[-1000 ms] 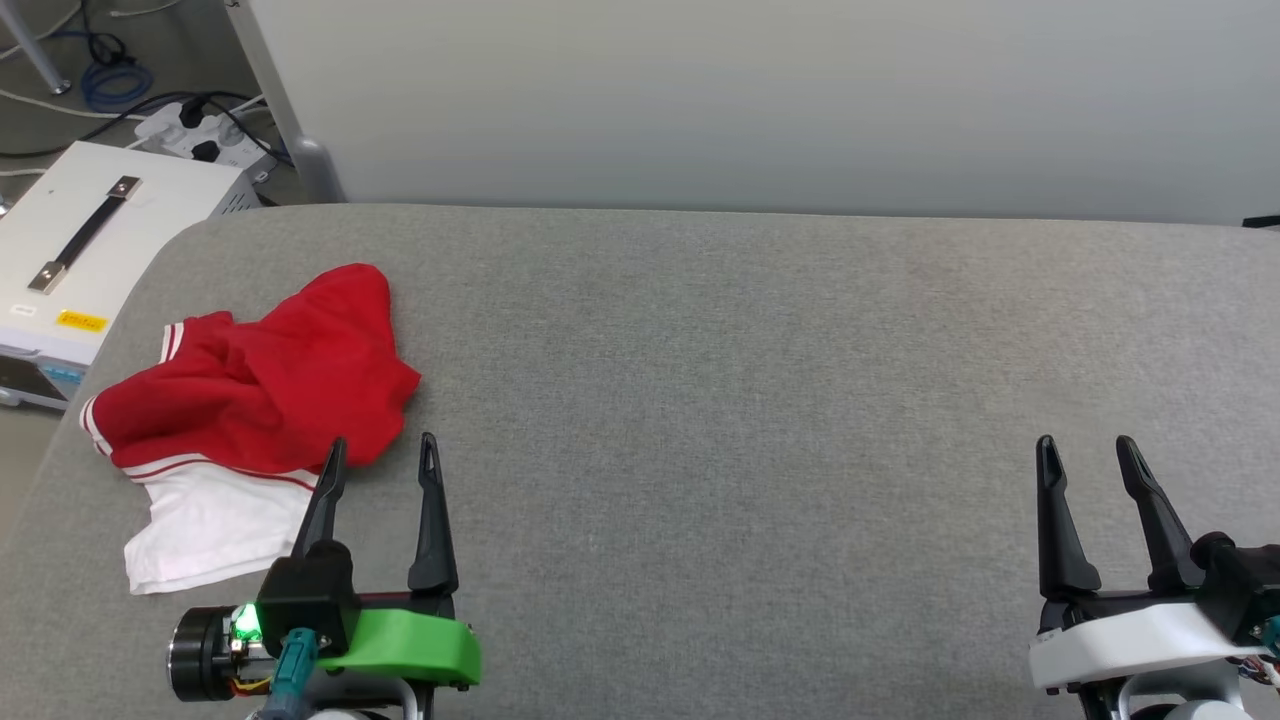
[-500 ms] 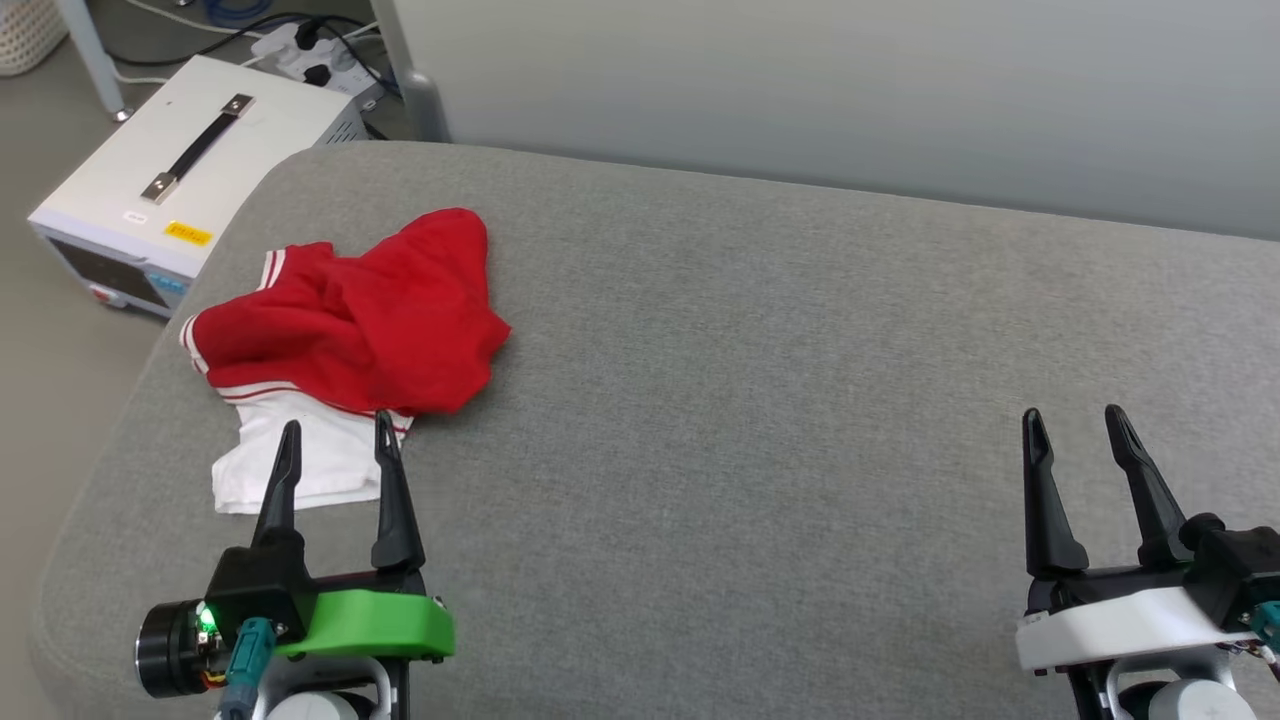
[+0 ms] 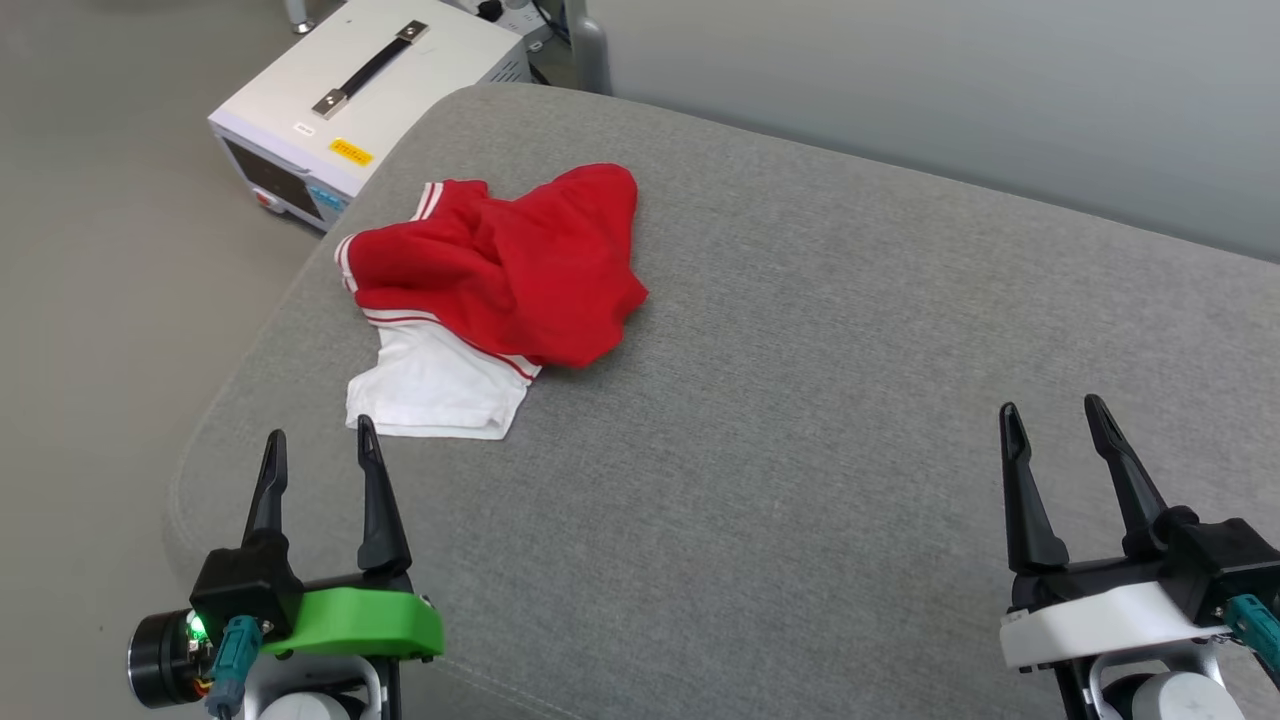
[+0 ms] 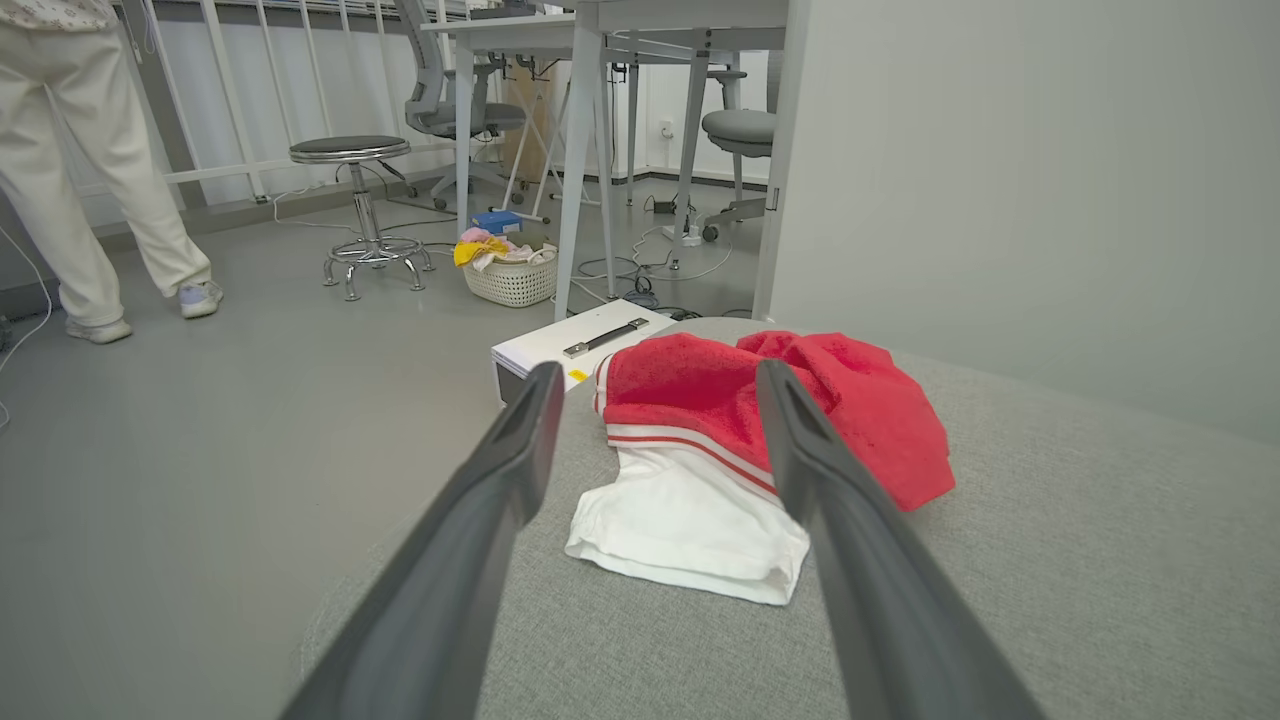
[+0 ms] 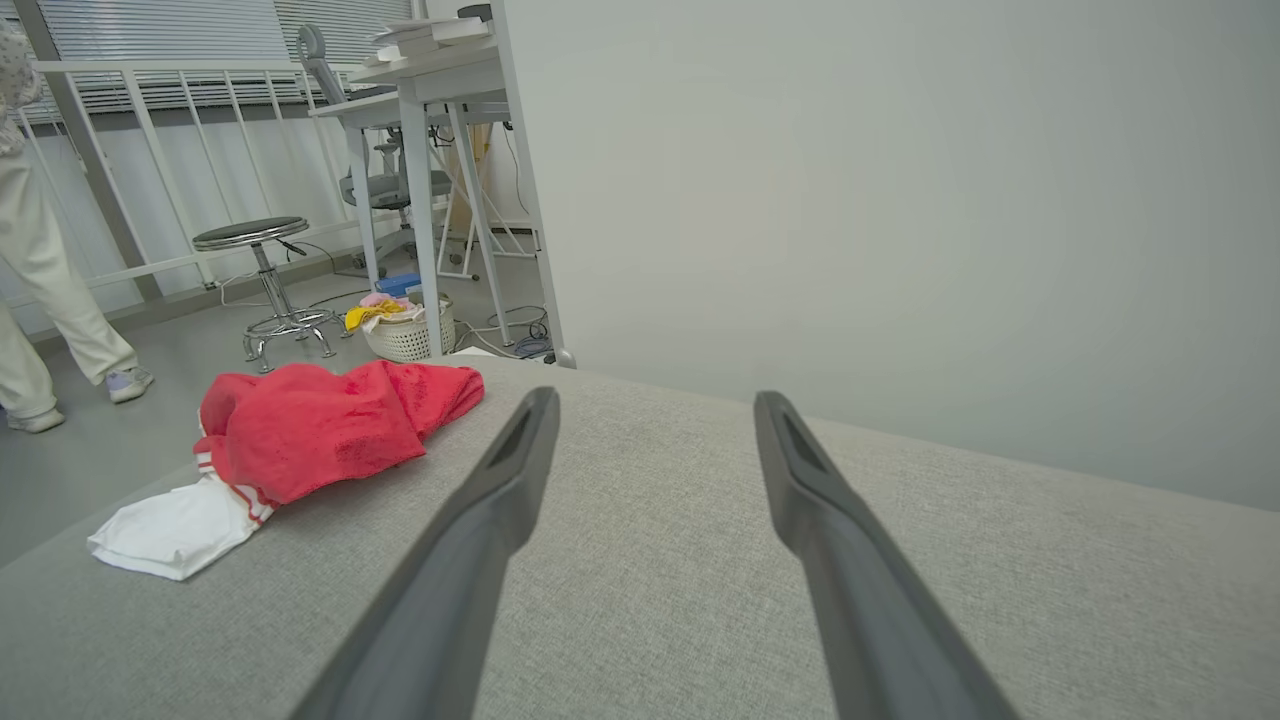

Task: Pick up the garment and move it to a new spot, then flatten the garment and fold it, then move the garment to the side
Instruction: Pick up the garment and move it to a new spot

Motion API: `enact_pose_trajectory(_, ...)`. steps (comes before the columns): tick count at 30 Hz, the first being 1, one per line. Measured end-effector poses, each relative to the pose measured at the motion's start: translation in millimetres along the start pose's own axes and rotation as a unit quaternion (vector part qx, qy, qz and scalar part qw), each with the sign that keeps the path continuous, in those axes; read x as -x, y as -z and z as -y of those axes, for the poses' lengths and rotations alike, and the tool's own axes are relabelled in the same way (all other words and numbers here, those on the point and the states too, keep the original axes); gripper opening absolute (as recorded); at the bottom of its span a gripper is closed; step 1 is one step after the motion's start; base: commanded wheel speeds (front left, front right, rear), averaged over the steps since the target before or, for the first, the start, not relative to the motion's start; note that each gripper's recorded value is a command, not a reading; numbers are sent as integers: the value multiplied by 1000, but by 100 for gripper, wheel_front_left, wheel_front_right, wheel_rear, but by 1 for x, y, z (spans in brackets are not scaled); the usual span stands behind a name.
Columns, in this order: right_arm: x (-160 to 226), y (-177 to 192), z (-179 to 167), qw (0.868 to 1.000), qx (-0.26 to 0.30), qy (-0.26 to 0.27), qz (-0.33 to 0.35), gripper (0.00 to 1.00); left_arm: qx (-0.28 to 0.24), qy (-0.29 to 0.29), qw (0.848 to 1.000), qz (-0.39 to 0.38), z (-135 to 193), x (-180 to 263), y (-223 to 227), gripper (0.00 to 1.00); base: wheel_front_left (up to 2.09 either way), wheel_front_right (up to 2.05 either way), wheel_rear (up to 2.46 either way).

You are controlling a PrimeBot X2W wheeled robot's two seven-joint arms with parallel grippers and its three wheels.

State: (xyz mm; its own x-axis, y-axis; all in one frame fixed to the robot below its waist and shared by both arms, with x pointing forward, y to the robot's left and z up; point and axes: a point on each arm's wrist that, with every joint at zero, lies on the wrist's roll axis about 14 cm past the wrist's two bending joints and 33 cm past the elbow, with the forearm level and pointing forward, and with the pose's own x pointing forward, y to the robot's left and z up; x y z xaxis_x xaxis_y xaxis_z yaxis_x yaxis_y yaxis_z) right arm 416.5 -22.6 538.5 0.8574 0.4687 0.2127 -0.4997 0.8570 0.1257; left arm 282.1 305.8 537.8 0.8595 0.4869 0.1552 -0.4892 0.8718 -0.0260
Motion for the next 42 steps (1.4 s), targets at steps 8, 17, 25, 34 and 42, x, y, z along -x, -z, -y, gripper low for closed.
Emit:
enact_pose_trajectory(8, -14, 10, -27, 999, -2, -44, -7, 100, -9, -44, 999, -7, -30, 13, 1, 100, 0, 0, 0)
enact_pose_trajectory(17, -21, 14, -45, 997, -7, -71, -10, 100, -10, -75, 997, -14, -50, 23, 3, 100, 0, 0, 0)
enact_pose_trajectory(25, -20, 18, -45, 997, -7, -73, -15, 100, -11, -67, 998, -18, -50, 20, 5, 100, 0, 0, 0)
enact_pose_trajectory(34, -31, 18, -34, 998, 9, -64, -1, 100, -11, -3, 998, 62, -32, -50, -40, 100, 0, 0, 0)
enact_pose_trajectory(42, -43, 27, -14, 998, 28, -48, 6, 100, -24, 50, 988, 143, -6, -133, -92, 100, 0, 0, 0)
